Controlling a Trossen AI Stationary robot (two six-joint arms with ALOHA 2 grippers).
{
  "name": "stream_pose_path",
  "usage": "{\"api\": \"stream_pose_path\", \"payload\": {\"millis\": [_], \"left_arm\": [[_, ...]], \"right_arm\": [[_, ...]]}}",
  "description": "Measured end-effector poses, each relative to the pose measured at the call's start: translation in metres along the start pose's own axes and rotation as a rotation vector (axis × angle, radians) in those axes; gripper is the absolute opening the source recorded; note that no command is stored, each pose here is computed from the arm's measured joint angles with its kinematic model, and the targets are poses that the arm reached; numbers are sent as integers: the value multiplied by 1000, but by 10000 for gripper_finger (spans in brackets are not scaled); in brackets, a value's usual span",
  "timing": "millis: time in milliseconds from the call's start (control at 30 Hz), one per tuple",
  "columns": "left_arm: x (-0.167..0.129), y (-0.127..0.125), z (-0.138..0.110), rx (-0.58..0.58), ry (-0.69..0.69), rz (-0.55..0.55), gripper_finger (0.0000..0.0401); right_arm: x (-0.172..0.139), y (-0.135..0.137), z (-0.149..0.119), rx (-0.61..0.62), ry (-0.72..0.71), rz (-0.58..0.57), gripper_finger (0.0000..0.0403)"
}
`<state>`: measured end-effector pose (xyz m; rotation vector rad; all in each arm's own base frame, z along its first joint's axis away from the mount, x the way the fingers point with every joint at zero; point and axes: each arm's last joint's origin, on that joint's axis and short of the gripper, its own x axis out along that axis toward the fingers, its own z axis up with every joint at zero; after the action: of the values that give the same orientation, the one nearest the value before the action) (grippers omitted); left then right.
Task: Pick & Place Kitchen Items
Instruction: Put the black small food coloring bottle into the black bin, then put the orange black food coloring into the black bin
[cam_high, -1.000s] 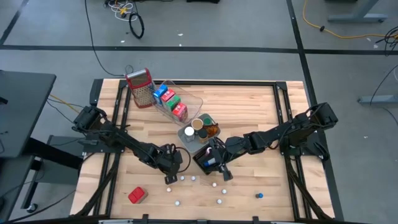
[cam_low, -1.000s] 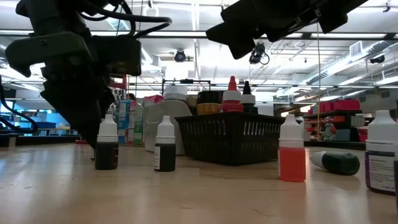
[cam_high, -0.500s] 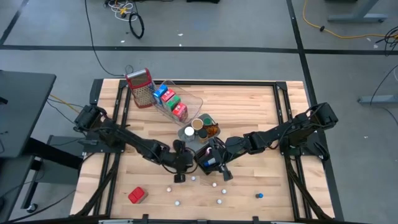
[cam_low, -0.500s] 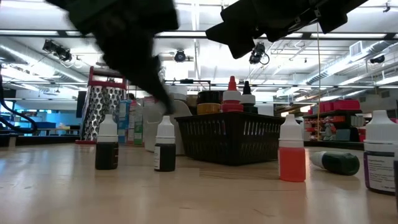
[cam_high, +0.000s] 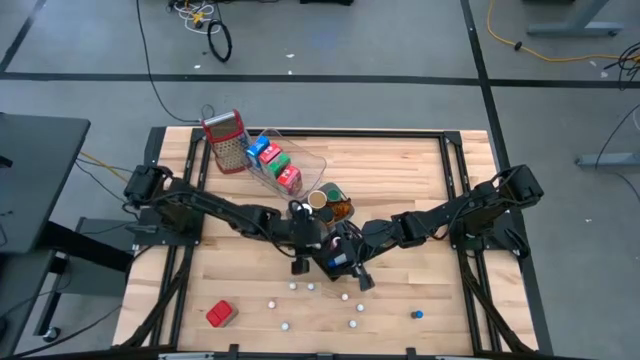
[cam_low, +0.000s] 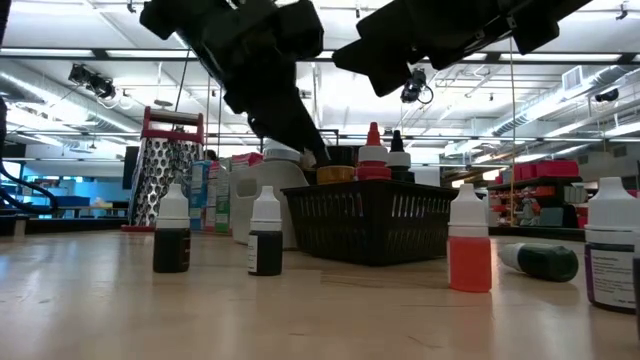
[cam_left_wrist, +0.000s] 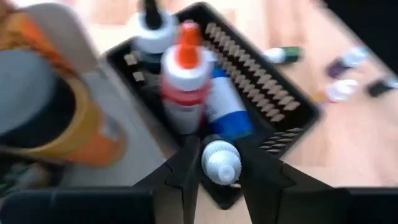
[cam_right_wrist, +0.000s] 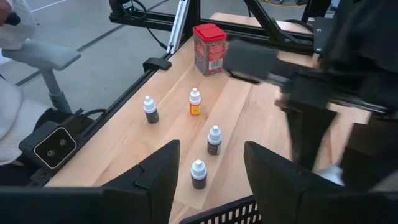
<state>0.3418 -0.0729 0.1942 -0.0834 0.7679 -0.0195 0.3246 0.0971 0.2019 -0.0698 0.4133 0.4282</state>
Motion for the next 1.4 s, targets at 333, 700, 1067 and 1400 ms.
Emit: {"api": "stream_pose_path", "payload": {"millis": [333, 700, 1067, 1400], "left_arm": [[4, 2, -5, 37, -50, -23, 115], [3, 1, 0, 95, -114, 7, 116], [3, 1, 1, 111, -126, 18, 116], [3, 1, 3, 108, -146, 16, 116]], "right_arm": [[0, 0, 0, 0, 1, 0, 190], [-13, 2, 4, 8, 55, -7, 190], [-94, 13, 6, 126, 374, -203, 190], [-143, 25, -27, 297, 841, -261, 190]]}}
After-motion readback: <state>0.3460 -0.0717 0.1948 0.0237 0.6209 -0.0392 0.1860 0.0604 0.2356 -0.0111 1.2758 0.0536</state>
